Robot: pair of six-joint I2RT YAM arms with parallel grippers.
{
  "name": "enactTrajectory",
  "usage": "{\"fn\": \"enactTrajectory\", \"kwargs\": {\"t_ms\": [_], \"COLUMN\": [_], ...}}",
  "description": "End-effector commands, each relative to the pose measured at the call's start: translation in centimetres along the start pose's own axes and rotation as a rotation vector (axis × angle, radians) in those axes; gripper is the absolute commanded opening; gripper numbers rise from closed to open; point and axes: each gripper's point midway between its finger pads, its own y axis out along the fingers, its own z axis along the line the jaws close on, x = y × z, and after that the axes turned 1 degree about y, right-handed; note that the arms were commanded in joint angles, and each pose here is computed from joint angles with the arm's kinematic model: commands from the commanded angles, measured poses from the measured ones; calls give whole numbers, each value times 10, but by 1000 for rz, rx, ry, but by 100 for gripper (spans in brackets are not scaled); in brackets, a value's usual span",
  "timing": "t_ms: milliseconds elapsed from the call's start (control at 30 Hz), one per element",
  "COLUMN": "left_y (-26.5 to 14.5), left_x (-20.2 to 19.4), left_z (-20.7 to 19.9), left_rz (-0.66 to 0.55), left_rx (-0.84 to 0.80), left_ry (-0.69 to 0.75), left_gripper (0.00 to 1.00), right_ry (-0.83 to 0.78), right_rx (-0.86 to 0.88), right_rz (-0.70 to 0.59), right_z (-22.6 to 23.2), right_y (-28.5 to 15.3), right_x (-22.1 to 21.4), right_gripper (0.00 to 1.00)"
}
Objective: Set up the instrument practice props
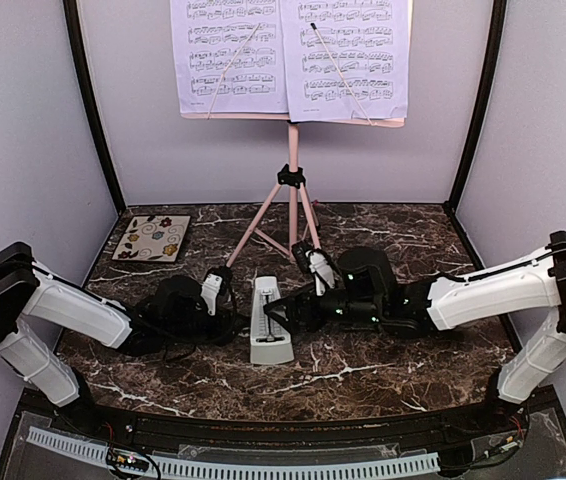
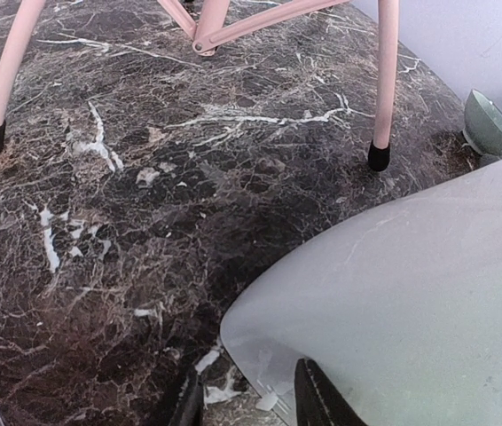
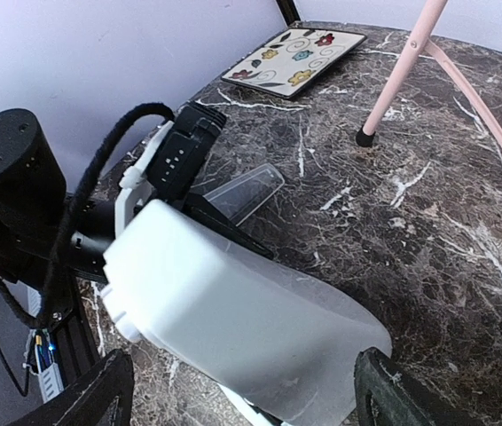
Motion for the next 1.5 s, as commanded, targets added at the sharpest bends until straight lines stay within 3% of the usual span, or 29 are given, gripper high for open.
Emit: {"fn": "enactTrajectory", "kwargs": {"t_ms": [0, 300, 633, 767, 1233, 1367, 1467], "left_y": [-1, -2, -1, 0, 1, 2, 2], "left_x": [13, 11, 12, 13, 15, 15, 15], "left_z": [-7, -5, -7, -8, -9, -9, -9], "left_rz": [-26, -25, -26, -27, -27, -26, -24], "left_rx": [-25, -19, -27, -31, -31, -31, -30], "left_ry": [17, 18, 20, 15, 15, 18, 16], "left_gripper": [38, 38, 38, 38, 38, 38, 38], "right_ry": [17, 25, 7, 13, -1, -15, -27], "right_rx": [-70, -116, -64, -69, -158, -127, -86], "right_rz": [-36, -42, -33, -45, -57, -48, -49], "right_z": [-6, -17, -4, 1, -17, -12, -5], "right_y": [4, -2, 0, 7, 1, -3, -5], "right_x": [9, 5, 5, 10, 7, 3, 2], "right_gripper": [82, 61, 85, 87, 53, 59, 76]}}
